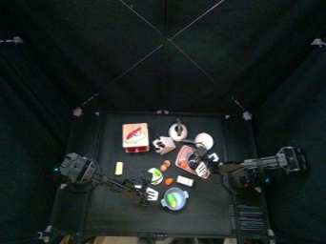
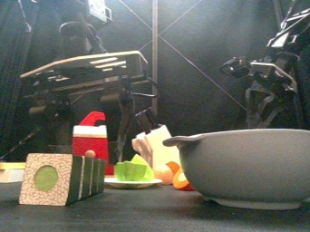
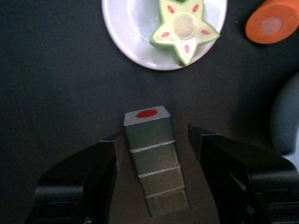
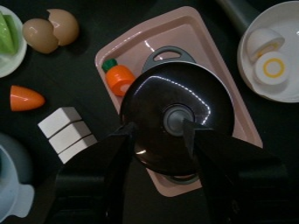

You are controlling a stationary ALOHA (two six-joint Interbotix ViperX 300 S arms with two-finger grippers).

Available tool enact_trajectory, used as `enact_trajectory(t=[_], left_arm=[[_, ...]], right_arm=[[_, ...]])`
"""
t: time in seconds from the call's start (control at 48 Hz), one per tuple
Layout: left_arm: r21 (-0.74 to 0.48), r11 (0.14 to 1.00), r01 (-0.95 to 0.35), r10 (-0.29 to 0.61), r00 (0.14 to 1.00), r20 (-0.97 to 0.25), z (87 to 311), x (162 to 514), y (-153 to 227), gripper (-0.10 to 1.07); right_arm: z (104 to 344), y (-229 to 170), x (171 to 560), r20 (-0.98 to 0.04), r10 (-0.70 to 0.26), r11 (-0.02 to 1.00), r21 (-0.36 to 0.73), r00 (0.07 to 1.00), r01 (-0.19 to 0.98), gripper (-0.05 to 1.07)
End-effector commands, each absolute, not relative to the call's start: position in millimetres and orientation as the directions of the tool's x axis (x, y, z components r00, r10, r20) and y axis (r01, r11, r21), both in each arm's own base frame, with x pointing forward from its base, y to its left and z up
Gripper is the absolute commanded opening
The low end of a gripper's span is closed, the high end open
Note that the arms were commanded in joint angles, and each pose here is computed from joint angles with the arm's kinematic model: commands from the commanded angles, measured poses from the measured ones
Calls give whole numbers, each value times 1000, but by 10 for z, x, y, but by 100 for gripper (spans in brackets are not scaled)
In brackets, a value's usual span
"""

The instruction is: Grab cleaver

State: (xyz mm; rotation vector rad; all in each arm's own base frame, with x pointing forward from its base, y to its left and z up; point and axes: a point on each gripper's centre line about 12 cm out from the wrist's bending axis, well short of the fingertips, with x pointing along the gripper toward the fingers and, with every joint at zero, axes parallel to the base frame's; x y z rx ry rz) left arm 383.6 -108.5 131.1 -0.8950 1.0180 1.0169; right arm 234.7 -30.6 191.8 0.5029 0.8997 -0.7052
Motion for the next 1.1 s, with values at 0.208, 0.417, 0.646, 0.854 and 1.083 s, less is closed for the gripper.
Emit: enact_trajectory(t=[0.208, 0.417, 0.646, 0.854, 1.083], left_arm=[[-205, 382, -901, 354, 348, -868, 1972, 3742, -825, 92], [-150, 535, -832, 479, 445, -757, 2359, 3428, -294, 92], [-103, 596, -796, 548, 497, -673, 2561, 3097, 567, 86], [-184, 754, -630, 482, 722, -496, 2718, 3017, 1194, 84], [-231, 809, -541, 406, 797, -447, 2552, 3199, 1472, 84]], right_arm=[[2220, -307, 2375, -782, -337, 680, 183, 525, 710, 83], [2524, -321, 2450, -654, -337, 753, 244, 677, 611, 81], [2645, -608, 2657, -506, -350, 801, 274, 788, 532, 69], [2429, -989, 2837, -468, -326, 762, 384, 822, 521, 59], [2174, -1271, 3098, -491, -308, 739, 416, 815, 530, 59]])
